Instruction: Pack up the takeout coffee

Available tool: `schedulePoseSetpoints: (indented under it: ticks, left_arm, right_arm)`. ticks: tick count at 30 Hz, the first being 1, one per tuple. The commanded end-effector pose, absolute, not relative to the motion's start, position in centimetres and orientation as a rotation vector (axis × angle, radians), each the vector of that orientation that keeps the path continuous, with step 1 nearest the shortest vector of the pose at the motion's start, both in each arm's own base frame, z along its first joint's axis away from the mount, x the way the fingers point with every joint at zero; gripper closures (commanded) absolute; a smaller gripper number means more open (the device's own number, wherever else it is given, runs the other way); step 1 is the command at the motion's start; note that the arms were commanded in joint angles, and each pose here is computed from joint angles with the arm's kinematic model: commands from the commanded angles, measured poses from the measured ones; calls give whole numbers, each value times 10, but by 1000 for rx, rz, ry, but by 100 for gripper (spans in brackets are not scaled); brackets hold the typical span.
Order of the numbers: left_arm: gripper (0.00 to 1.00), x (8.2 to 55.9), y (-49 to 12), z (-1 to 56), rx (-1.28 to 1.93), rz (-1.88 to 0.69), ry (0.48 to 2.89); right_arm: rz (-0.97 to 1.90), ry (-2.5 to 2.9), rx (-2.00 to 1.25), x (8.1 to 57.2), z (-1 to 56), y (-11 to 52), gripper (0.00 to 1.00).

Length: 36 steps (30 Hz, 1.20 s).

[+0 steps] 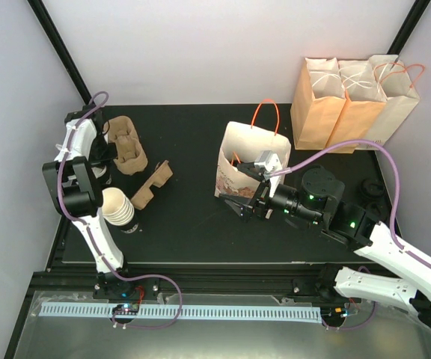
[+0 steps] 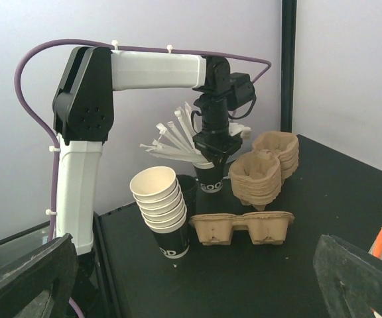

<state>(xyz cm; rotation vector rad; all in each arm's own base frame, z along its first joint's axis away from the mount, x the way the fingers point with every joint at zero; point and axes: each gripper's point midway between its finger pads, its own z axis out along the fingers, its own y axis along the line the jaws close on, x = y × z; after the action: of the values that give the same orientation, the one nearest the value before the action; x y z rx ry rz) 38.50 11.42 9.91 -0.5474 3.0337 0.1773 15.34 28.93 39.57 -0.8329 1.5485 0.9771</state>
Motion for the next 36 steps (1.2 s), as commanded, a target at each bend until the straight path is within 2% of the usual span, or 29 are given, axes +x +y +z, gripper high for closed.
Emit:
schedulePoseSetpoints:
  ticks: [1,8,16,22,36]
  left_arm:
    - [98,407,124,126,-594,188,2891]
    - [97,409,121,106,-623,166,2902]
    - [97,434,117,132,-608,90,2820]
    - [97,452,131,146,-577,175,2803]
    - [97,471,145,69,-563,204,2951]
  right_arm:
    - [976,1535,-813,154,399,287,0]
    - [980,1535,-812,155,399,289,0]
    - [971,1548,-814,158,395,291,0]
    - [956,1558,-811,160,394,291,0]
    - [927,1580,-796,166,391,291,0]
